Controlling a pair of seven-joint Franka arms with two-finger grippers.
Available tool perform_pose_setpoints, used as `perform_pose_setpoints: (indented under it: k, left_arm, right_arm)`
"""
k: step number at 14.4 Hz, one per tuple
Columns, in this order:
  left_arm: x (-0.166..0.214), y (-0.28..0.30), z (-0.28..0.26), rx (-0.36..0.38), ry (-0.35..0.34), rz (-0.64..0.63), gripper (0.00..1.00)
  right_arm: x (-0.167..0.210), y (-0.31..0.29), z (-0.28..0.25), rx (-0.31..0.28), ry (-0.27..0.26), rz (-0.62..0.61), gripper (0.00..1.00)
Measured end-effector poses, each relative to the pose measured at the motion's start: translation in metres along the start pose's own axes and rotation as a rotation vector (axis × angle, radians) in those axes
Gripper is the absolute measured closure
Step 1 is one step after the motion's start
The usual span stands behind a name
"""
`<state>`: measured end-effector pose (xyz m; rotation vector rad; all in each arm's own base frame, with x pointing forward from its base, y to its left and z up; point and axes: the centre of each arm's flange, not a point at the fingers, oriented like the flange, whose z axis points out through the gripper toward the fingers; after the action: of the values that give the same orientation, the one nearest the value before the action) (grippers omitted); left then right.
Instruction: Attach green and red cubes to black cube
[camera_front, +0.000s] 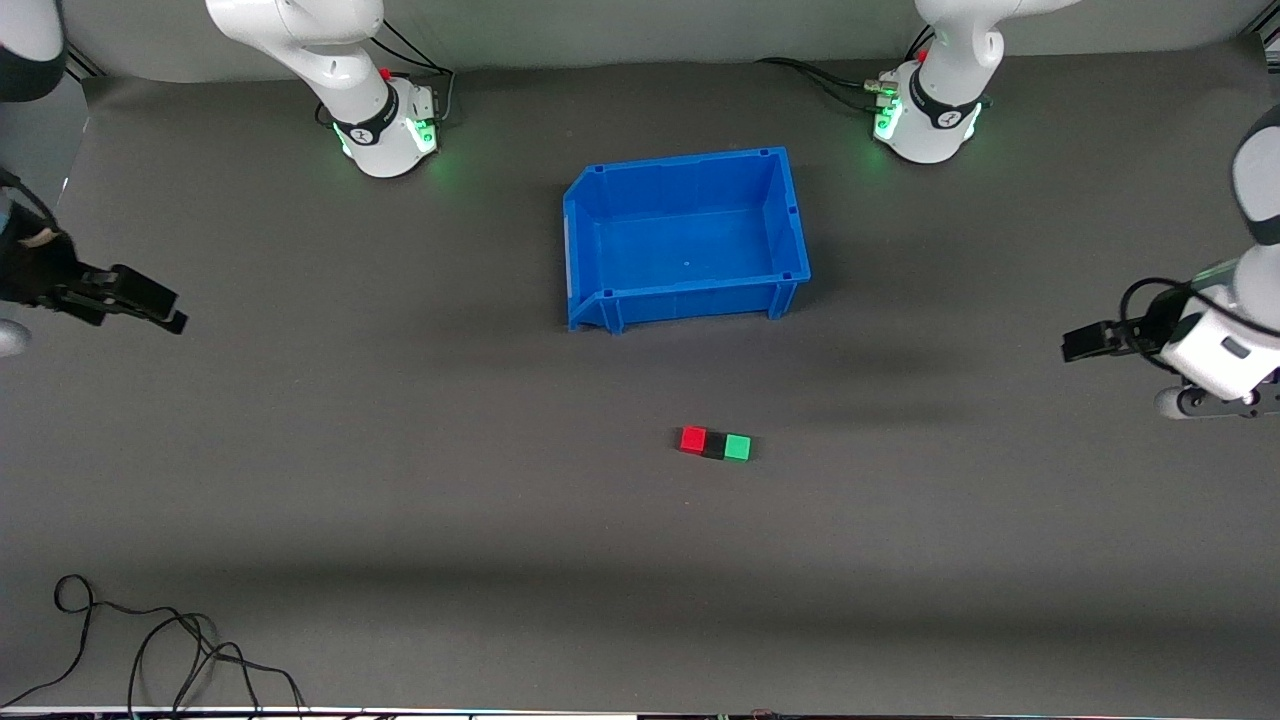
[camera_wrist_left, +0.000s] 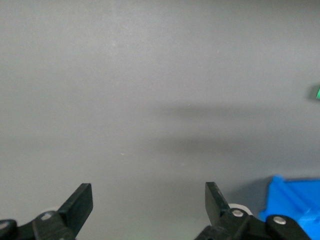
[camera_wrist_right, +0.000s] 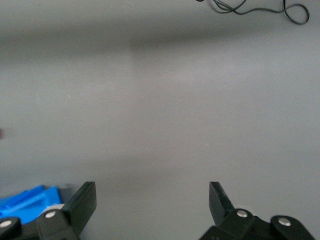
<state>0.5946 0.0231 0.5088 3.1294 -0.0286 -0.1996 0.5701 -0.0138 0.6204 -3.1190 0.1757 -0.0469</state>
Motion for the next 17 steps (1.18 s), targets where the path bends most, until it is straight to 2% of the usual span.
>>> perform_pose_setpoints:
  k: [2, 5, 17]
  left_arm:
    - [-0.011, -0.015, -0.016, 0.002, 0.012, 0.034, 0.00]
    - [-0.021, -0.006, -0.036, 0.009, 0.046, 0.044, 0.00]
    - [-0.025, 0.019, -0.030, 0.013, 0.041, -0.016, 0.00]
  right_arm:
    - [0.000, 0.016, 0.002, -0.003, -0.014, -0.017, 0.00]
    - [-0.003, 0.017, 0.001, -0.003, -0.028, -0.026, 0.00]
    - [-0.007, 0.011, 0.002, -0.003, -0.051, -0.035, 0.00]
